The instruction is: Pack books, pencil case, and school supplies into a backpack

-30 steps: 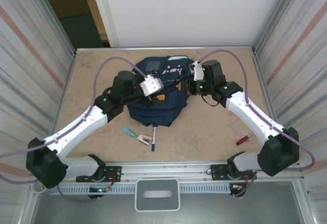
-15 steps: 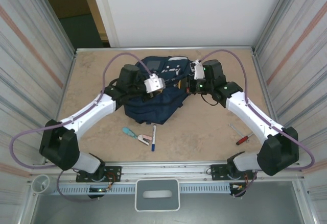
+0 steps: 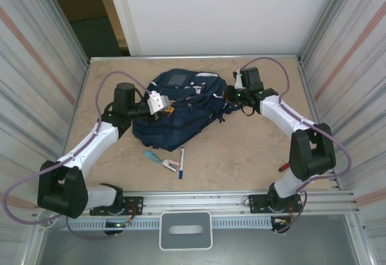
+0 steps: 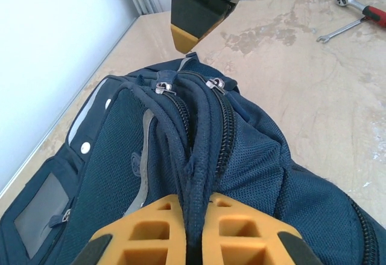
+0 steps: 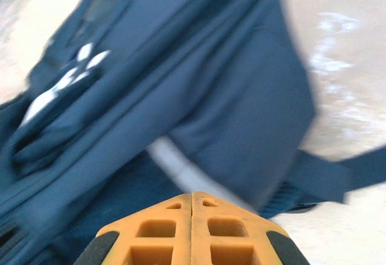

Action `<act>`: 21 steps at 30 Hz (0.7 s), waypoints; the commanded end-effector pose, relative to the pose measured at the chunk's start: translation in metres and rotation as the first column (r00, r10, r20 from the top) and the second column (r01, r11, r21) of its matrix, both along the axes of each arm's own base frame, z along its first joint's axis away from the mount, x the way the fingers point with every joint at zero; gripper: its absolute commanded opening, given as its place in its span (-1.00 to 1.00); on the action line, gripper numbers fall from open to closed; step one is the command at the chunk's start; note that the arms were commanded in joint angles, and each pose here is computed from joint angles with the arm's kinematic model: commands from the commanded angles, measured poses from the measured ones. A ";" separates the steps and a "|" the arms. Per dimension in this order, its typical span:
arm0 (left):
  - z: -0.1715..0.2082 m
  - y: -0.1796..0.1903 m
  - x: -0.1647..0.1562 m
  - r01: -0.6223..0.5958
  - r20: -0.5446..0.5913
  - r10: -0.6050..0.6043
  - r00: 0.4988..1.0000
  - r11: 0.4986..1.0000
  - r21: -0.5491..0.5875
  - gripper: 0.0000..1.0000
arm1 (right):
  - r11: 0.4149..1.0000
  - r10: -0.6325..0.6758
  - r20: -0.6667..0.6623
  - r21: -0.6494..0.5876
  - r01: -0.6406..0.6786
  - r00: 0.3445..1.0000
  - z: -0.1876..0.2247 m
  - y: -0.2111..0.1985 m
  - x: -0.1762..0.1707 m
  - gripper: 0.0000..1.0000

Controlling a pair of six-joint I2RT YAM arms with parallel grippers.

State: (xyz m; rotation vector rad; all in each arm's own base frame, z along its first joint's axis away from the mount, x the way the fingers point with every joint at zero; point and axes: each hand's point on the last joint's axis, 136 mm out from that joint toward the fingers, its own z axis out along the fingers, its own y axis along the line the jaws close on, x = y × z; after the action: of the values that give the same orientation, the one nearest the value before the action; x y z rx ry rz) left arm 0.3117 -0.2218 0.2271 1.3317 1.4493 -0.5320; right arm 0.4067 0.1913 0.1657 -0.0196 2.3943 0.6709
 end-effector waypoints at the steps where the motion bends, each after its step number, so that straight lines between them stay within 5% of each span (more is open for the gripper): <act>1: 0.053 -0.014 -0.004 0.104 0.123 -0.090 0.988 0.988 -0.116 -1.00 | 0.975 0.196 0.169 0.068 -0.210 0.966 0.047 0.031 -0.032 -0.66; 4: 0.051 -0.013 -0.003 0.097 0.119 -0.083 0.989 0.989 -0.112 -1.00 | 0.947 0.298 0.234 0.048 -0.318 0.925 0.059 0.047 -0.062 -0.28; 7: 0.051 -0.014 -0.002 0.091 0.120 -0.078 0.990 0.990 -0.109 -1.00 | 0.920 0.386 0.254 -0.029 -0.392 0.887 0.058 0.069 -0.081 -0.11; 15: 0.052 -0.019 -0.002 0.094 0.114 -0.082 0.990 0.990 -0.106 -1.00 | 0.815 0.554 0.248 0.034 -0.579 0.795 0.049 0.116 -0.106 -0.02; 21: 0.052 -0.021 -0.003 0.099 0.113 -0.087 0.990 0.990 -0.101 -1.00 | 0.808 0.555 0.268 0.053 -0.587 0.787 0.048 0.123 -0.099 0.00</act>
State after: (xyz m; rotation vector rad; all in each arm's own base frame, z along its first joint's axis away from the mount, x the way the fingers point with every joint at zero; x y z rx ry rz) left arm 0.3092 -0.2294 0.2228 1.3321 1.4651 -0.5815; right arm 0.3038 0.3029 0.2005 -0.7067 2.1720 0.9942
